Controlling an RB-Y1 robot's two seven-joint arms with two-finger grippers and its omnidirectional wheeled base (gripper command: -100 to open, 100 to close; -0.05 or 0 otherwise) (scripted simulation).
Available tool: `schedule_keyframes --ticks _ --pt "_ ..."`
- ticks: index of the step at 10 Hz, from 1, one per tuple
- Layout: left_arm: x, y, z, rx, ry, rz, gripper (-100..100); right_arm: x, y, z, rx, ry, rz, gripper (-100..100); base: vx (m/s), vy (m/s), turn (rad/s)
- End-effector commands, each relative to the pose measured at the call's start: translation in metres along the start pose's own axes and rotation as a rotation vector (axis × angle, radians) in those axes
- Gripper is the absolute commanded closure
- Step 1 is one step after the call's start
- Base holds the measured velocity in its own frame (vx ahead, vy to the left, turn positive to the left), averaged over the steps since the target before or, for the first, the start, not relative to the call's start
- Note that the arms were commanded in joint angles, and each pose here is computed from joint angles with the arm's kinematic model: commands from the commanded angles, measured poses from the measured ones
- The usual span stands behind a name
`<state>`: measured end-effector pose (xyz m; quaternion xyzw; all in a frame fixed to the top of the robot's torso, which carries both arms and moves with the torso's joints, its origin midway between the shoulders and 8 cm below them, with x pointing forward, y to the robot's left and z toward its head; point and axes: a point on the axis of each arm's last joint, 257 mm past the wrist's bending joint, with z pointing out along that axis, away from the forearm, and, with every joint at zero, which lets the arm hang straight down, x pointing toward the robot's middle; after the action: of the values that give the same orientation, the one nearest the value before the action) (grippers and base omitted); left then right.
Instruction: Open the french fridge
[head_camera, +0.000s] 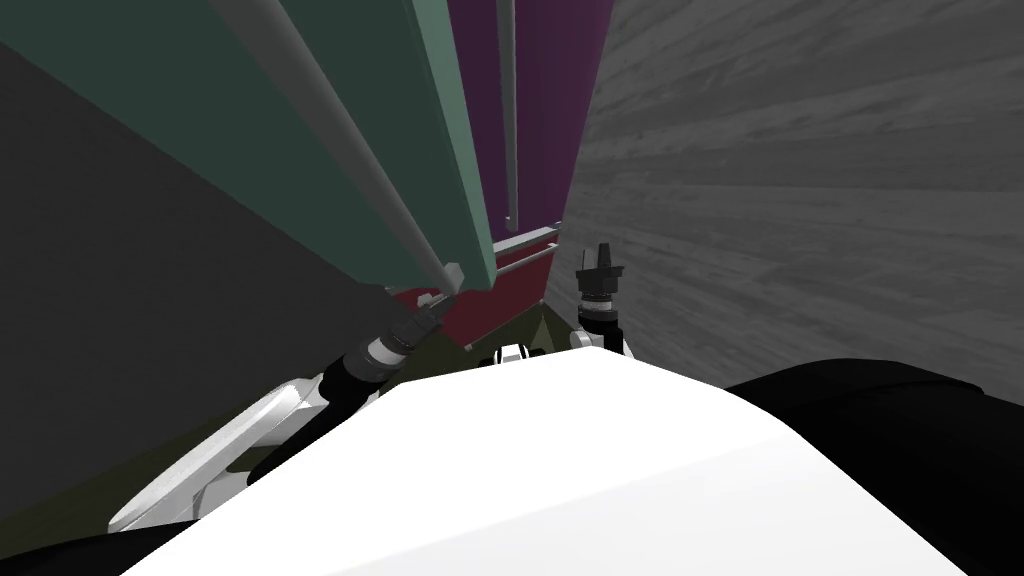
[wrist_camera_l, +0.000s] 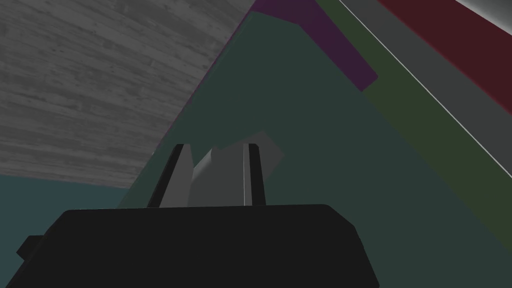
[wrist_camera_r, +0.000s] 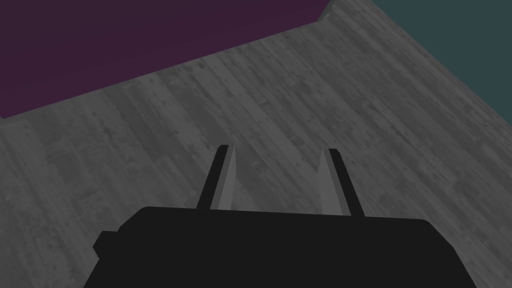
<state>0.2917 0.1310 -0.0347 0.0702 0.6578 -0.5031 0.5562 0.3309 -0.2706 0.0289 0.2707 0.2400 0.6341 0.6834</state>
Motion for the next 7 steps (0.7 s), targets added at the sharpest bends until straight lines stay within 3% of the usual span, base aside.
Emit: schedule_keyframes --ticks 1,2,3,7 --pt "0.003 -0.005 0.001 0.023 0.017 -0.001 100 0.000 0.000 0.000 0.000 0.000 0.000 0 -0.074 0.072 -0.035" --pt "0.013 -0.019 0.001 0.077 0.054 -0.011 100 0.000 0.000 0.000 0.000 0.000 0.000 0 -0.061 0.173 -0.126" --pt "0.013 -0.019 0.001 0.077 0.054 -0.011 100 0.000 0.000 0.000 0.000 0.000 0.000 0 -0.076 0.208 -0.102" --pt "0.027 -0.044 -0.002 0.172 0.116 -0.021 100 0.000 0.000 0.000 0.000 0.000 0.000 0 -0.067 0.196 -0.100"
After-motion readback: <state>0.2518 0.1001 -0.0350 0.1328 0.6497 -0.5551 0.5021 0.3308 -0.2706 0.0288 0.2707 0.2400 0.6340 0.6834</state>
